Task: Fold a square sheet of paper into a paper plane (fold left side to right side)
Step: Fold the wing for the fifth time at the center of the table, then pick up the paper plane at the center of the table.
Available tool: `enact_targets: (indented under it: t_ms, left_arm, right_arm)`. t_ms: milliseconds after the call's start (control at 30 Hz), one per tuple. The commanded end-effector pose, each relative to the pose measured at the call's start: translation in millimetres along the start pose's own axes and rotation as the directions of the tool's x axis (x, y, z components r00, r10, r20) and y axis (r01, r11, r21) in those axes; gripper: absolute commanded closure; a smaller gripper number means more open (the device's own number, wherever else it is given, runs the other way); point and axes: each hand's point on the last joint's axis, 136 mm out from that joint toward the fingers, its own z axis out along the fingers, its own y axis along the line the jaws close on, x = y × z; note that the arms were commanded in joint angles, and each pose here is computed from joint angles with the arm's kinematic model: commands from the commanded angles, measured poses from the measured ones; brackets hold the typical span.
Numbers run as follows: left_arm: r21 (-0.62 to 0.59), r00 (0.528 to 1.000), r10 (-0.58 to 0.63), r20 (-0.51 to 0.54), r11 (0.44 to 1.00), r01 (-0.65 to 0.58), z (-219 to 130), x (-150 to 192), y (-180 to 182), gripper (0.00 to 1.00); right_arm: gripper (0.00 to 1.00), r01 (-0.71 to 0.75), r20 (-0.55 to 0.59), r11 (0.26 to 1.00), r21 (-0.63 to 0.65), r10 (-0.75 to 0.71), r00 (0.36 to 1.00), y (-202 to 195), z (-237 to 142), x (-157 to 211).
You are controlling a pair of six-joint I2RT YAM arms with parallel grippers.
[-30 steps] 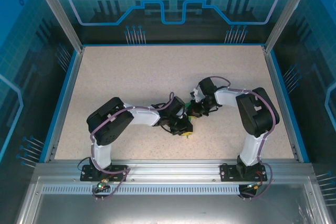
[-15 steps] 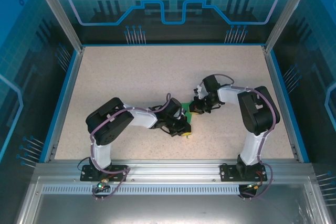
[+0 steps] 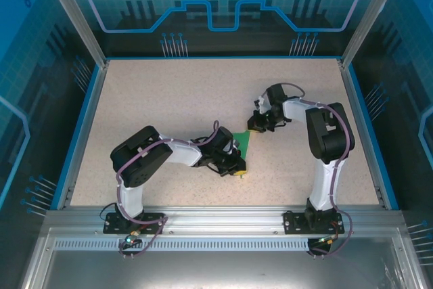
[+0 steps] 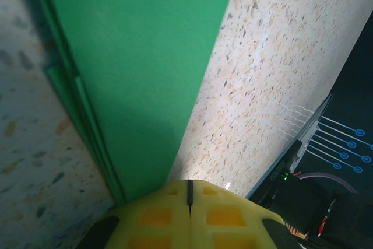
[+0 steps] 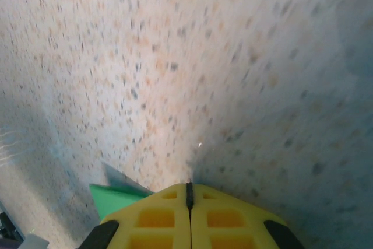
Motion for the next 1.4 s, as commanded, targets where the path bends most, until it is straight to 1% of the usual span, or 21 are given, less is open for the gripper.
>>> enact_targets:
  t_ms: [0,67,133,167,233,333,400,467,533,667,700,767,833,933,1067,1133,1233,1333,1367]
  left_arm:
    - [-0.124,0.995,-0.097,-0.031,0.988,0.093,5,15,45,0.95]
    - [-0.089,0.999,-0.044,-0.021,0.995,0.042,0,11,28,0.91]
    - [-0.052,1.0,0.028,-0.006,0.998,-0.029,-9,8,6,0.84]
    - [-0.032,0.998,0.065,0.002,0.997,-0.065,-13,7,-5,0.81]
    - [0.016,0.989,0.144,0.024,0.989,-0.144,-27,6,-30,0.7]
    - [0.075,0.959,0.269,0.086,0.958,-0.275,-54,7,-65,0.55]
    - [0.067,0.934,0.327,0.142,0.938,-0.339,-74,6,-76,0.49]
    - [0.032,0.909,0.361,0.21,0.926,-0.375,-95,2,-78,0.45]
    - [-0.02,0.881,0.366,0.3,0.926,-0.377,-118,-6,-73,0.4]
    - [-0.128,0.819,0.339,0.462,0.94,-0.317,-160,-24,-55,0.33]
    - [-0.156,0.8,0.34,0.494,0.94,-0.303,-169,-27,-52,0.31]
    - [-0.19,0.774,0.348,0.529,0.938,-0.292,-181,-29,-48,0.3]
    - [-0.208,0.763,0.351,0.543,0.936,-0.283,-187,-29,-46,0.29]
    - [-0.218,0.761,0.35,0.546,0.937,-0.274,-188,-29,-42,0.29]
    - [-0.222,0.767,0.34,0.544,0.94,-0.259,-187,-27,-36,0.29]
    - [-0.225,0.766,0.338,0.547,0.941,-0.254,-188,-27,-34,0.28]
    - [-0.24,0.761,0.338,0.553,0.94,-0.243,-191,-28,-31,0.28]
    - [-0.252,0.752,0.347,0.56,0.936,-0.245,-195,-27,-31,0.28]
    - [-0.253,0.749,0.349,0.563,0.936,-0.246,-197,-27,-31,0.28]
  right_arm:
    - [0.94,0.019,0.028,1.0,0.0,-0.019,0.999,-1,-11,-15]
    - [0.94,0.04,0.058,0.999,0.007,-0.041,0.998,5,-23,-19]
    - [0.89,0.058,0.112,0.998,0.04,-0.062,0.992,7,-40,-24]
    - [0.85,0.062,0.147,0.996,0.058,-0.07,0.987,8,-49,-27]
    - [0.73,0.07,0.206,0.994,0.088,-0.087,0.975,10,-68,-26]
    - [0.62,0.079,0.263,0.991,0.108,-0.105,0.959,18,-92,-18]
    - [0.58,0.076,0.279,0.99,0.117,-0.106,0.954,22,-102,-8]
    - [0.54,0.075,0.28,0.986,0.146,-0.114,0.953,27,-108,6]
    - [0.47,0.085,0.269,0.977,0.196,-0.137,0.953,33,-109,26]
    - [0.32,0.111,0.229,0.946,0.303,-0.186,0.956,39,-98,65]
    - [0.29,0.115,0.215,0.941,0.318,-0.19,0.958,40,-92,74]
    - [0.24,0.121,0.182,0.94,0.319,-0.186,0.965,43,-80,90]
    - [0.24,0.118,0.152,0.941,0.317,-0.174,0.973,43,-68,101]
    - [0.24,0.121,0.109,0.938,0.324,-0.164,0.98,42,-50,110]
    - [0.29,0.132,0.044,0.938,0.32,-0.154,0.987,42,-27,120]
    - [0.34,0.134,0.029,0.936,0.325,-0.152,0.988,42,-20,123]
    - [0.48,0.129,0.017,0.926,0.354,-0.144,0.989,36,-18,124]
    - [0.69,0.136,0.011,0.922,0.361,-0.15,0.989,35,-20,125]
    - [0.77,0.141,0.012,0.925,0.353,-0.156,0.988,38,-20,125]
